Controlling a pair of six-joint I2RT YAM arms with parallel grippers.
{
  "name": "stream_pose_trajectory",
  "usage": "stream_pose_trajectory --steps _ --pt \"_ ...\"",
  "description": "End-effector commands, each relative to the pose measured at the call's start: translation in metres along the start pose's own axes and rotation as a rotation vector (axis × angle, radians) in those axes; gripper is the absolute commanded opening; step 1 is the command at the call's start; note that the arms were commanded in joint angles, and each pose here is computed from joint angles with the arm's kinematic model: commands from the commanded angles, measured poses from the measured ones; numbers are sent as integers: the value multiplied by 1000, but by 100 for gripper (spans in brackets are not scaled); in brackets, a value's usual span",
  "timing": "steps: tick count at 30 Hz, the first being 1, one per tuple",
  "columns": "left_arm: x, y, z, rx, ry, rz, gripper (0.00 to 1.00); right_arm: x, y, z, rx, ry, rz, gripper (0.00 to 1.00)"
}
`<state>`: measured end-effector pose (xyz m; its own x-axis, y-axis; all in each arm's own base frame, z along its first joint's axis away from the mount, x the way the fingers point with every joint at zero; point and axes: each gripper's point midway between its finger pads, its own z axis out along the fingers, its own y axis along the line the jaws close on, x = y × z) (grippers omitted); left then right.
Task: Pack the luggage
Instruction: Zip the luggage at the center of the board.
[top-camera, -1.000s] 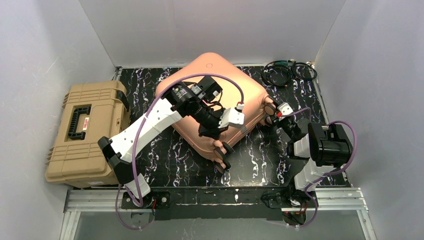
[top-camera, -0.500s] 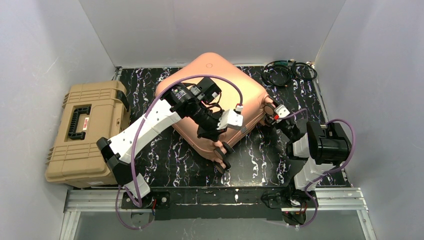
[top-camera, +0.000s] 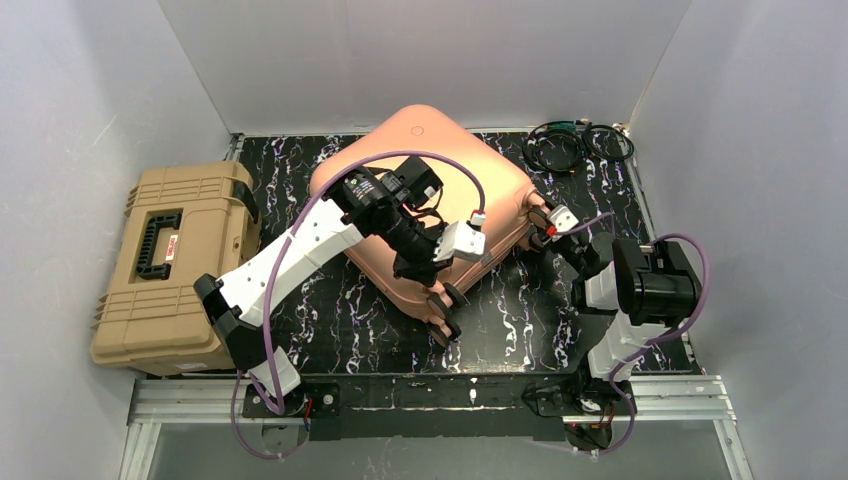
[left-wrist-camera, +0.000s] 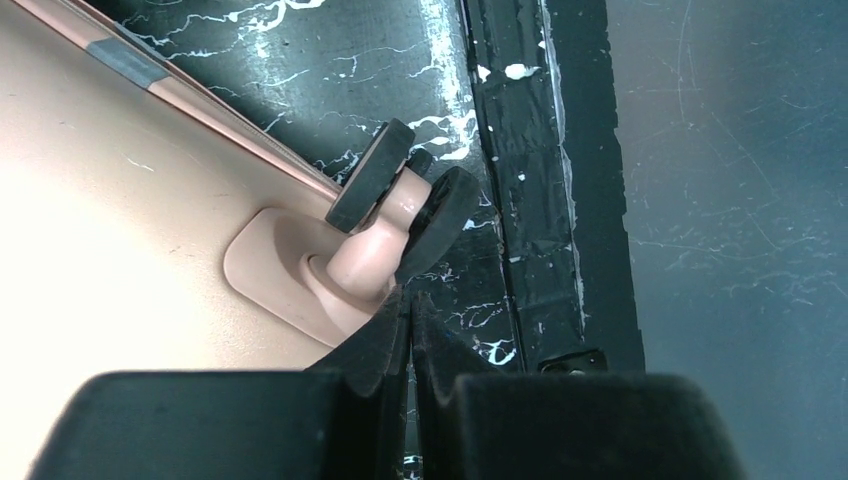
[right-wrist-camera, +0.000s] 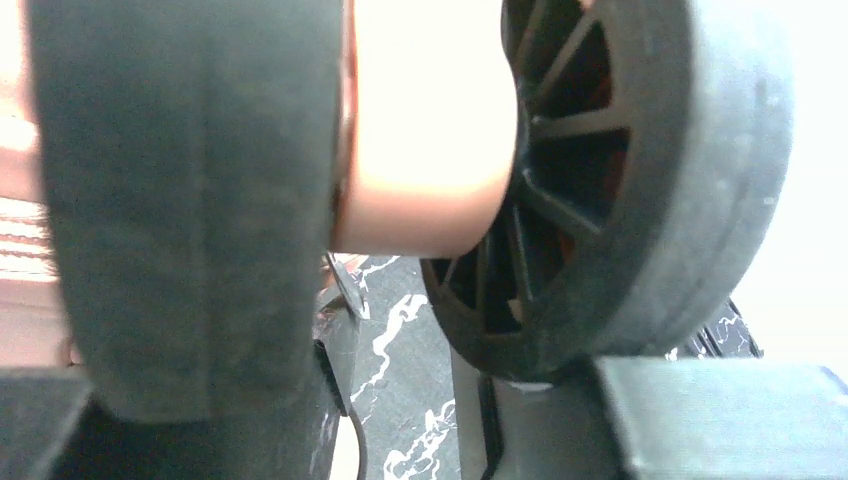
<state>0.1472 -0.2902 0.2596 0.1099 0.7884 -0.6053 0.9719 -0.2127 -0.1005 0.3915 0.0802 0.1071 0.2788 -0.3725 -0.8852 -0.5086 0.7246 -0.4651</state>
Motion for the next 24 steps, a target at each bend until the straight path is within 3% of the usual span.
stream_pose_trajectory --steps 1,9,14,18,21,24 --pt "2 -19 -8 47 -18 0 0 -75 -29 15 63 -272 -224 41" --pt "3 -24 -8 74 -22 7 0 -82 -3 15 -30 -308 -266 14" --pt "1 -26 -9 85 -29 12 0 -81 5 11 -54 -304 -253 13" --pt "-2 -33 -11 115 -45 24 0 -84 5 9 -55 -311 -231 1" --pt "-7 -40 -12 159 -70 32 0 -86 3 9 -48 -313 -204 1" --pt "-12 -42 -12 183 -90 40 17 -88 -3 9 -43 -315 -107 1"
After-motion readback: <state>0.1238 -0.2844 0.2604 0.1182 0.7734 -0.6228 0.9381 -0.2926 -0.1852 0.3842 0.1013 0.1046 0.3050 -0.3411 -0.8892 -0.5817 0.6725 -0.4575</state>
